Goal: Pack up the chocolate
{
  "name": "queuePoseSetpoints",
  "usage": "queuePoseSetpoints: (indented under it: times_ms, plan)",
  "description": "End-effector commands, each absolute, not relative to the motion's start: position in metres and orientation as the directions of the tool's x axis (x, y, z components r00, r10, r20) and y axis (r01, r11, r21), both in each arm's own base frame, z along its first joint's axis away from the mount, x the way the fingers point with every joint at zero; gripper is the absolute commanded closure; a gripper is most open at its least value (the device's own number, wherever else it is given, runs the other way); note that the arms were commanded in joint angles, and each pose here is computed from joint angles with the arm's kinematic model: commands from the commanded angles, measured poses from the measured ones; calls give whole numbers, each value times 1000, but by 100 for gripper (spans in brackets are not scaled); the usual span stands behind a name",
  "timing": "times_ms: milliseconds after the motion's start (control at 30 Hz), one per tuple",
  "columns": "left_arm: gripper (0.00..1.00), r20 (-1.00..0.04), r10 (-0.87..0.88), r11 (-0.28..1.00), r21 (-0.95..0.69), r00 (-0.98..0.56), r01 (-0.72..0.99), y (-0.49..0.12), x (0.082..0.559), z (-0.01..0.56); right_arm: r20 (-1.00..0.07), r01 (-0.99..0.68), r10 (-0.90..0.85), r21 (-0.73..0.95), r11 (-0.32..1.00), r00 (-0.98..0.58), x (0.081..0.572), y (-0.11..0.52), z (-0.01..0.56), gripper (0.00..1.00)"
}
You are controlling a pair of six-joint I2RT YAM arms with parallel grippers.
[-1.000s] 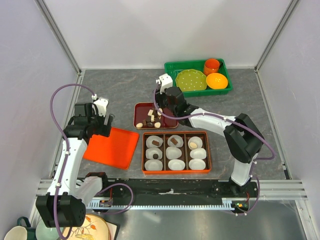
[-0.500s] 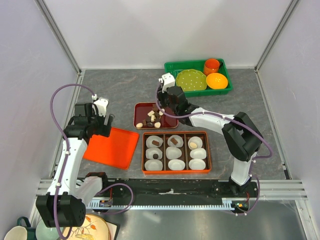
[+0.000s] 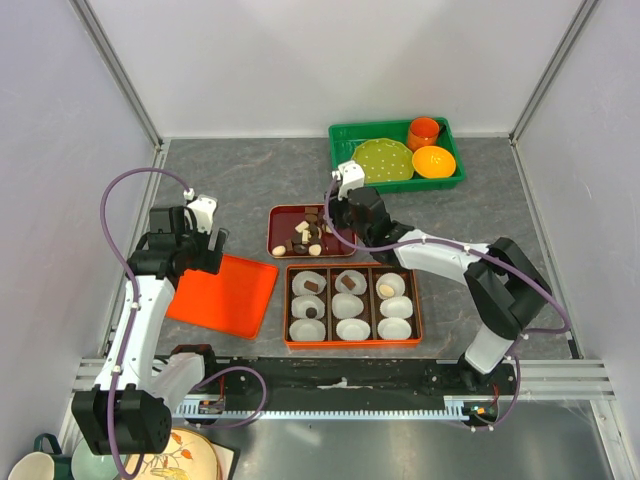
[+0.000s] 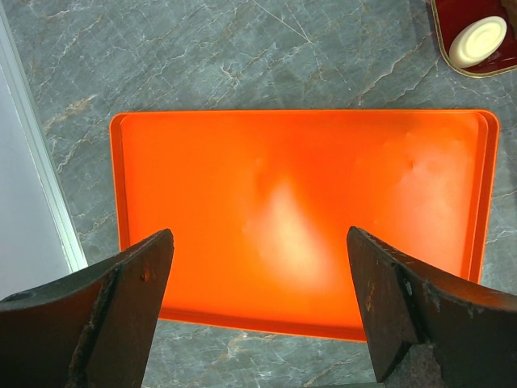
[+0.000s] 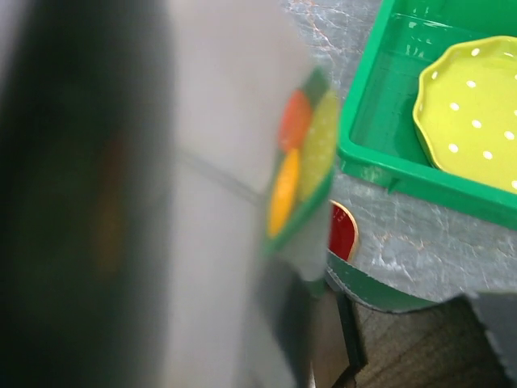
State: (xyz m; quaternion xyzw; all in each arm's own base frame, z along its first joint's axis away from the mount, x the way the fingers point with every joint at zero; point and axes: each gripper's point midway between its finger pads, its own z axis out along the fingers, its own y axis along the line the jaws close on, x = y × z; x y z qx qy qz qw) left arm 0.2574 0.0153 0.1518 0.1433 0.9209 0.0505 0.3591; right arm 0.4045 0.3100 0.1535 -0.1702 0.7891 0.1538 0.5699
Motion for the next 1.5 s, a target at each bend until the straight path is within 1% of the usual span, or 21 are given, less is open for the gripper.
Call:
queuePoseSetpoints:
  times_ms: [0,233,333,433,467,633,767,867,933,967,1167,1233,1267,1333,1367,1433,1467]
  plan:
    - [5,-675,317,948,219,-666,230,17,264,159,-969,-447,-27,88,890,-244,398,309,182,46]
    - [5,-675,320,947,225,-665,228,18,263,161,-966,-454,-37,86,887,-256,396,309,176,47]
    - [5,-675,324,946,230,-663,229,19,263,162,-965,-459,-42,85,884,-259,396,310,173,50]
    - [5,-673,324,946,231,-665,228,19,262,161,-966,-474,-45,84,877,-255,397,314,174,55]
    - [5,-673,325,946,232,-665,227,19,262,161,-967,-475,-45,83,876,-252,398,315,175,58]
    - [5,-673,326,945,231,-664,230,19,262,161,-970,-475,-54,68,877,-238,402,316,182,69]
    - [5,-672,326,945,234,-665,227,20,262,161,-977,-469,-43,61,881,-208,400,311,198,73]
    - [5,-673,324,946,229,-665,229,19,261,161,-985,-462,-26,56,885,-170,394,303,225,74]
    - [5,-674,324,946,230,-664,229,19,261,161,-985,-460,-31,52,886,-170,387,296,233,74]
    - [5,-673,325,946,229,-665,230,19,261,161,-988,-453,-11,60,890,-151,382,290,250,74]
    - [5,-677,321,947,222,-662,233,17,262,162,-971,-420,-26,79,904,-238,336,258,267,75]
    - [6,-683,320,947,220,-657,232,16,263,164,-959,-406,-46,75,911,-281,320,247,263,75]
    - [6,-684,318,948,219,-657,231,16,263,165,-949,-407,-72,62,911,-307,305,239,260,75]
    - [6,-682,319,948,221,-658,230,17,262,165,-939,-376,-69,66,924,-336,290,228,260,76]
    - [6,-683,320,947,222,-656,232,17,262,165,-927,-379,-88,62,924,-365,274,220,257,76]
    - [6,-682,320,947,224,-657,229,17,262,165,-912,-341,-66,83,936,-404,260,209,256,77]
    - [6,-683,322,947,225,-656,230,17,262,166,-896,-338,-92,68,939,-435,245,200,251,77]
